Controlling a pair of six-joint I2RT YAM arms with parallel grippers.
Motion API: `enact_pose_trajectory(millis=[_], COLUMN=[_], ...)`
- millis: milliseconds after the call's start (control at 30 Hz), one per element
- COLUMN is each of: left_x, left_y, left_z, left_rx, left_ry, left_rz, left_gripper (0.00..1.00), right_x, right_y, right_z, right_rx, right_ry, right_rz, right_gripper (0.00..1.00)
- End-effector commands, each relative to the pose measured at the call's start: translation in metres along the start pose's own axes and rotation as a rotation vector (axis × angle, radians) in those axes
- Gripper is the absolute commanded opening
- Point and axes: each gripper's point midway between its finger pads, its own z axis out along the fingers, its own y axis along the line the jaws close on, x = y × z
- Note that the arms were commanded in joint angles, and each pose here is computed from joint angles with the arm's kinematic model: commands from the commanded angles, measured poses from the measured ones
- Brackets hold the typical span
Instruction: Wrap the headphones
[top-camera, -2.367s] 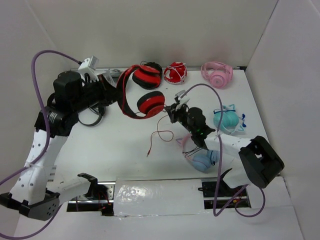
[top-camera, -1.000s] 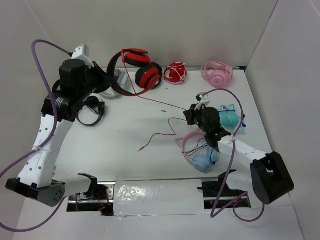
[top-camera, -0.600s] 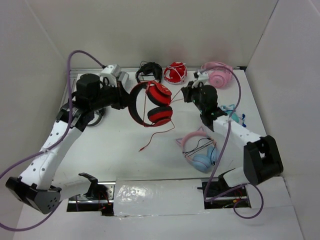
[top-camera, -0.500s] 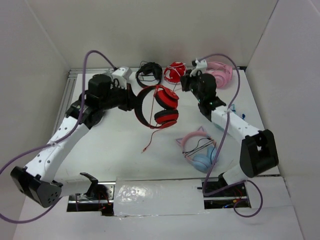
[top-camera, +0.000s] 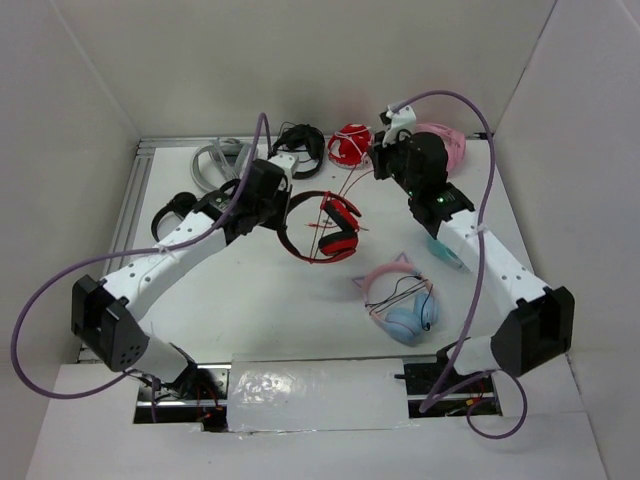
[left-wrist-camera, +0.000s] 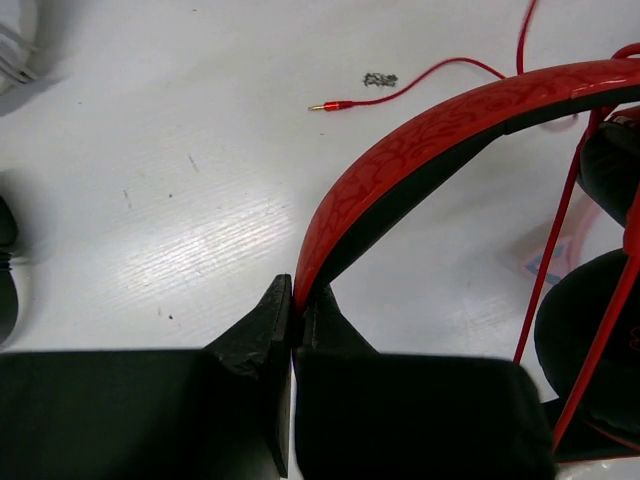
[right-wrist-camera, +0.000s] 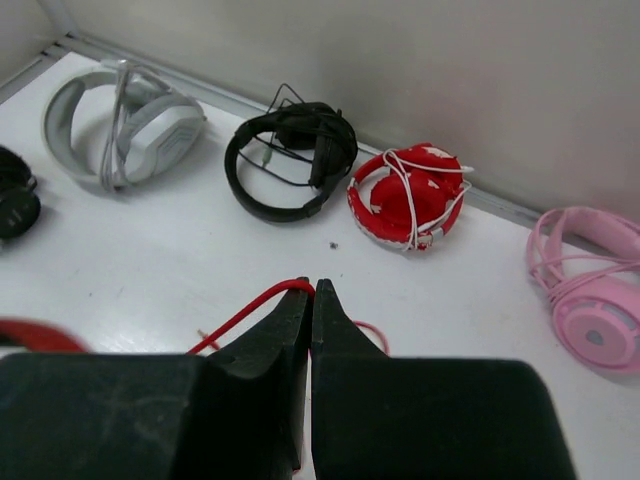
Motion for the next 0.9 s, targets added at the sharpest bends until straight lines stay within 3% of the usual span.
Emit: enact_pose_trajectory(millis=[0,200,333,600,700,867], left_x=[0.001,0.000,0.001,0.011,0.010,-0.011], left_y=[0.011,0.020,0.044,0.083,0.091,0.094], left_z=[-0.001,0.012,0.010,-0.029,-0.043,-0.044], left_rx=[-0.099,-0.187,-0.384,-0.717,-0.798,-0.784], left_ry=[0.045,0.062,0.099,0.178,0.178,0.127], left_rz=[0.098,0.097,-0.026,-0.208,-0.273,-0.213], left_gripper=[0.00,0.00,0.00,0.00,0.00,0.00], right_x=[-0.057,-0.062,-0.039,-0.015,-0.010,0.010], right_y=[0.005,0.069,0.105,0.070,0.068,0.061], right_z=[-0.038,-0.060,-0.066,-0.068,-0.072,-0.073], right_rx=[0.011,-0.168,-0.253,0.082,0.085,0.132], right_ry=[-0.133,-0.083,0.090,0.210,0.241,0.317], right_rz=[-0.112,-0.162,-0.132,-0.088,-0.094,-0.131], right_gripper=[0.00,0.00,0.00,0.00,0.00,0.00])
